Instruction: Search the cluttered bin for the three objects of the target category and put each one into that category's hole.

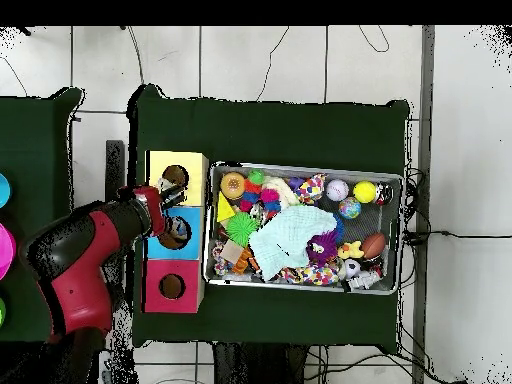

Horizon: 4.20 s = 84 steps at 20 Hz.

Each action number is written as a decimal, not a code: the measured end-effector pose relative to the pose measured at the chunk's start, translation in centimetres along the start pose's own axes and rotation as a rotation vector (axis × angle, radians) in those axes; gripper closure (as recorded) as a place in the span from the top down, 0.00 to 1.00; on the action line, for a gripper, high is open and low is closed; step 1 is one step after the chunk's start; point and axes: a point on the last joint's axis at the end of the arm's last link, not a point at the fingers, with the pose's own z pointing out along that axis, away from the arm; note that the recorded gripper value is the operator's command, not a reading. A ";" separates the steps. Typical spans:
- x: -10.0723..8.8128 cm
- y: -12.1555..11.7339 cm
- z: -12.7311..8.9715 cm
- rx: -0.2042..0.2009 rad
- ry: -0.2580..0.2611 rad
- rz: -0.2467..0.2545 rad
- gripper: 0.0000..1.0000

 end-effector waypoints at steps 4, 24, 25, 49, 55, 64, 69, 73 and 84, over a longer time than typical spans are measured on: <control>0.3 -0.2 -0.6 0.022 0.029 0.010 0.00; -1.4 -2.6 -1.5 0.078 0.068 -0.095 0.00; -1.5 -2.9 -1.5 0.082 0.068 -0.105 0.00; -0.5 -7.6 0.8 0.130 0.054 -0.214 0.00; 0.6 -8.0 1.1 0.103 0.055 -0.258 0.00; 1.6 -8.8 1.7 0.086 0.054 -0.300 0.00; 1.6 -8.8 1.7 0.086 0.054 -0.300 0.00; 1.6 -8.6 1.6 0.082 0.055 -0.300 1.00; 1.5 -8.2 1.6 0.077 0.057 -0.295 1.00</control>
